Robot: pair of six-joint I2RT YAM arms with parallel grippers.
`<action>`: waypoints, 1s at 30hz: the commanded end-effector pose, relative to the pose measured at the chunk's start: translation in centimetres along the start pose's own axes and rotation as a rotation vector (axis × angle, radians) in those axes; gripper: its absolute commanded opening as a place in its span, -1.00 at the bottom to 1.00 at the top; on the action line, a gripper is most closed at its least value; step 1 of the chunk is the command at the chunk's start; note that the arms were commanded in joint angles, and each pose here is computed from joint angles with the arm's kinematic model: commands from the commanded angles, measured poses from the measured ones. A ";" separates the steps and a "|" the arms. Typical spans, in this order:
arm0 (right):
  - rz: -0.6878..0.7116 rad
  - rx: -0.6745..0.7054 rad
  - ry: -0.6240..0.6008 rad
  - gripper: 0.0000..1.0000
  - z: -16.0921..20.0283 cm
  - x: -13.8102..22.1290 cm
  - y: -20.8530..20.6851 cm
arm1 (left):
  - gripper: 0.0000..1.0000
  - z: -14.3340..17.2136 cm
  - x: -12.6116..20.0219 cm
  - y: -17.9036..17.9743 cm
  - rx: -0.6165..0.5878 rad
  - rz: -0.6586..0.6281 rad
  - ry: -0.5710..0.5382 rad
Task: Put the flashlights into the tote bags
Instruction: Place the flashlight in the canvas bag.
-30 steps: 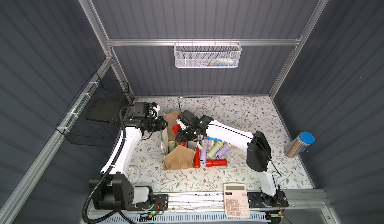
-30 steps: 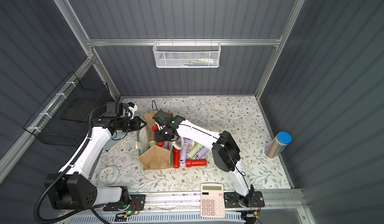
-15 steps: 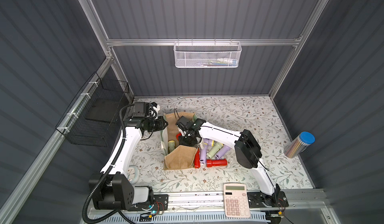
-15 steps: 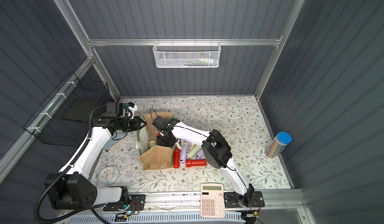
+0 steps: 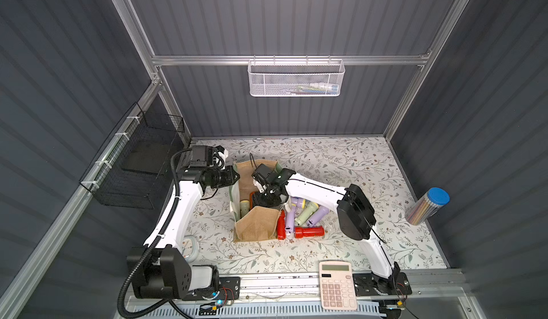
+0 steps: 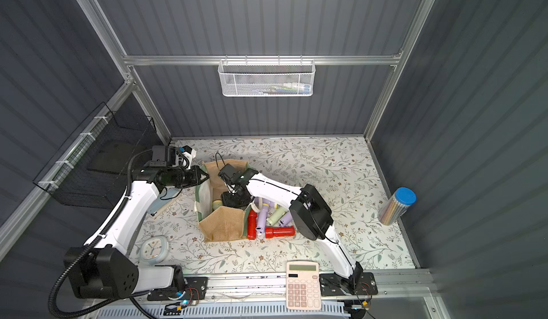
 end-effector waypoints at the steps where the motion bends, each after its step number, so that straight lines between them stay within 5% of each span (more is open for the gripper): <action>1: -0.095 0.065 -0.089 0.29 -1.3 4.2 2.2 | -0.61 0.3 0.1 -0.1 0.014 0.013 0.006; 19: -0.096 0.289 -0.479 0.29 -2.3 17.2 2.1 | -0.61 -0.1 0.5 0.3 -0.004 -0.027 0.002; 30: 0.066 0.060 -0.566 0.29 1.7 22.5 -7.6 | -0.60 -0.3 0.6 0.4 -0.010 -0.036 -0.004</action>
Point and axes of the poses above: each gripper's point midway between its finger pads, its own x axis back along the fingers, its own y axis along the line the jaws close on, z = x × y, the point moved 1 cm from there along x, back along the fingers, and after that the axes turned 10 degrees about -x, right-handed, at the moved point
